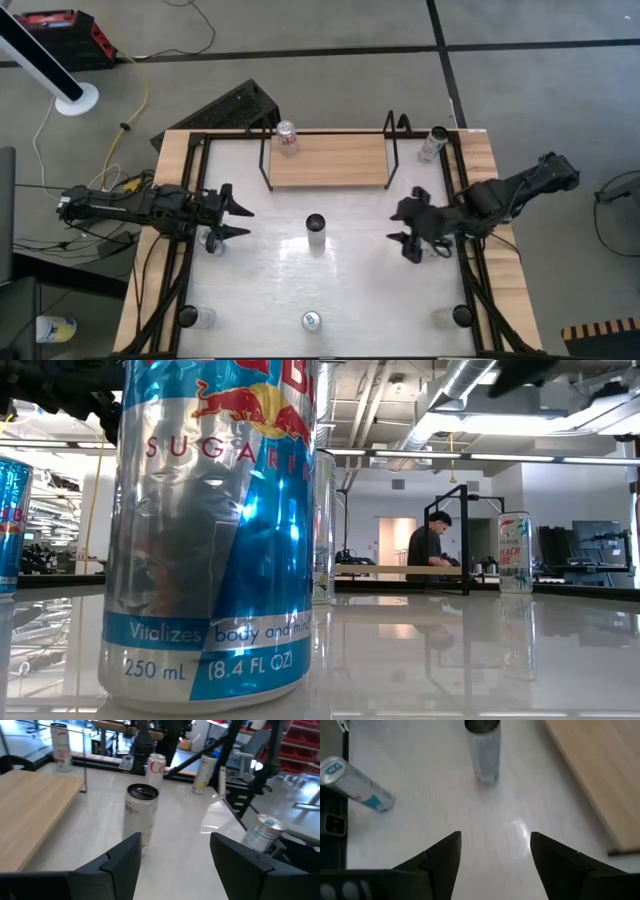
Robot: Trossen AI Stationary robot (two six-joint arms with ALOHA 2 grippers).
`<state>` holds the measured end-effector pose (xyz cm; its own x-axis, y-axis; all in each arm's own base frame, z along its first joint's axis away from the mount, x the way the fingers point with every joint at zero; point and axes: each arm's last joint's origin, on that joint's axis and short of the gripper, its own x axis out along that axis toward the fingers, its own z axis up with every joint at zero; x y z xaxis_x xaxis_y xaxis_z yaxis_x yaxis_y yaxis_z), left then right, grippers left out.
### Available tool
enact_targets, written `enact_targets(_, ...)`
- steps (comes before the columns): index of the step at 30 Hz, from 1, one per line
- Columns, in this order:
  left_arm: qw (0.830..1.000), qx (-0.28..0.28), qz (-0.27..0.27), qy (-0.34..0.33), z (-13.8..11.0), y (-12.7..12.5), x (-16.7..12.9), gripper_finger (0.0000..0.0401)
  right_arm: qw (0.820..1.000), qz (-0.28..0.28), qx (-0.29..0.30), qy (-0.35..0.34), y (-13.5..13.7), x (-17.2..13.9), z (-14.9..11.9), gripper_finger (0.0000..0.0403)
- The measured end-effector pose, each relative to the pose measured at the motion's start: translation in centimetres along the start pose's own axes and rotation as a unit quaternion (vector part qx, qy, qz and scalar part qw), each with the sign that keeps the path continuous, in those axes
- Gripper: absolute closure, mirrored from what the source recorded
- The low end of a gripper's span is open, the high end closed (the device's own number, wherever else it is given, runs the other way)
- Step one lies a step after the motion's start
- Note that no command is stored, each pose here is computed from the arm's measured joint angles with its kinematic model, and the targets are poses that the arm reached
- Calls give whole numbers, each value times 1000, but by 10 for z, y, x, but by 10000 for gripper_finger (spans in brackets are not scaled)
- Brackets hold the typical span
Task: Place canned beverage on shelf
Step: Put the top left blue soda can on the shelf
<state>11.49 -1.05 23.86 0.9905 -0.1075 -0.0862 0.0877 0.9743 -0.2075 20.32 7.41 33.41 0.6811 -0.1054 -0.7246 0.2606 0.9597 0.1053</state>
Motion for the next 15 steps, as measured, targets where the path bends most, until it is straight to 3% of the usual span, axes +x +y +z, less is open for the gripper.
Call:
enact_targets(8,999,-20,-27,-4,2,-2,0,182,998,4,-65,-26,15,41,18,116)
enact_targets(15,999,-12,-31,-20,18,-5,-5,182,994,64,-84,-7,33,65,17,116)
